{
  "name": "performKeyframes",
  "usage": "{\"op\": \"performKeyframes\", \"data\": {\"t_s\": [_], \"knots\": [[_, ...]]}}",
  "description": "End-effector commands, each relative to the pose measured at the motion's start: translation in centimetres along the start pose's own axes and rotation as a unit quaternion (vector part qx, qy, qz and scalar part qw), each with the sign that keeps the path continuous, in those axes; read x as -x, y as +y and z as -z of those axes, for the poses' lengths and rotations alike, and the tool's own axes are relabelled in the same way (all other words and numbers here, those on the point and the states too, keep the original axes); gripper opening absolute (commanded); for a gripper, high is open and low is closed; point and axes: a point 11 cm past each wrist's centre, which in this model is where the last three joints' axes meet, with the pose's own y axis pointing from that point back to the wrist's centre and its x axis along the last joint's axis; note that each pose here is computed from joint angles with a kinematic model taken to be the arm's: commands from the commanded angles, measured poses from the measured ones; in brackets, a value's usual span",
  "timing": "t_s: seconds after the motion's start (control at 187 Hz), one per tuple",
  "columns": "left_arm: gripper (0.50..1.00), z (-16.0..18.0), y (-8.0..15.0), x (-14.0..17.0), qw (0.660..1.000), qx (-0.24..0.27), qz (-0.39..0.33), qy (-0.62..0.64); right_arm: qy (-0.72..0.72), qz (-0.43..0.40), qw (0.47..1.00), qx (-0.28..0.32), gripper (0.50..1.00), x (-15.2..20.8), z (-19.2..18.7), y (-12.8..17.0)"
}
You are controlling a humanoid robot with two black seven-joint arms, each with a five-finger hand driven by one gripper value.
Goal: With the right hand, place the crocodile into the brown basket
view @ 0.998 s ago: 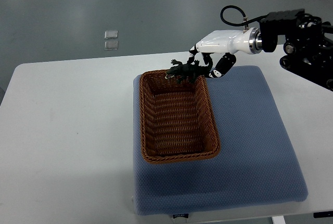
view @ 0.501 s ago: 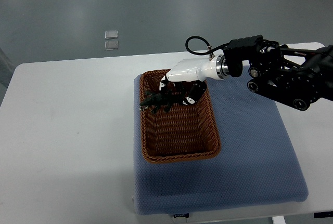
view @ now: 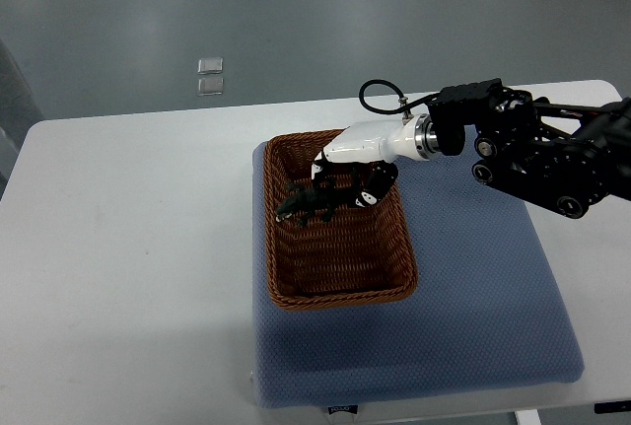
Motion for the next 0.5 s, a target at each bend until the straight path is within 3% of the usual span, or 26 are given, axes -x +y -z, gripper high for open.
{"op": "performKeyframes", "data": {"t_s": [0.0,0.304,0.347,0.496], "knots": [[1.000,0.0,0.0,0.0,1.000,0.000,0.000,0.000,0.000,-0.001,1.000,0.002,0.819,-0.2,-0.1,0.2],[1.000,0.0,0.0,0.0,1.000,0.000,0.000,0.000,-0.009,-0.014,1.000,0.008,0.872,-0.9,-0.8,0.9],[1.000,0.0,0.0,0.0,1.000,0.000,0.000,0.000,-0.010,-0.020,1.000,0.011,0.903,-1.2,-1.1,1.3],[1.000,0.1,0.0,0.0,1.000,-0.001,0.000,-0.001,-0.051,-0.070,0.996,0.020,0.913,-3.0,-2.7,3.3]]}}
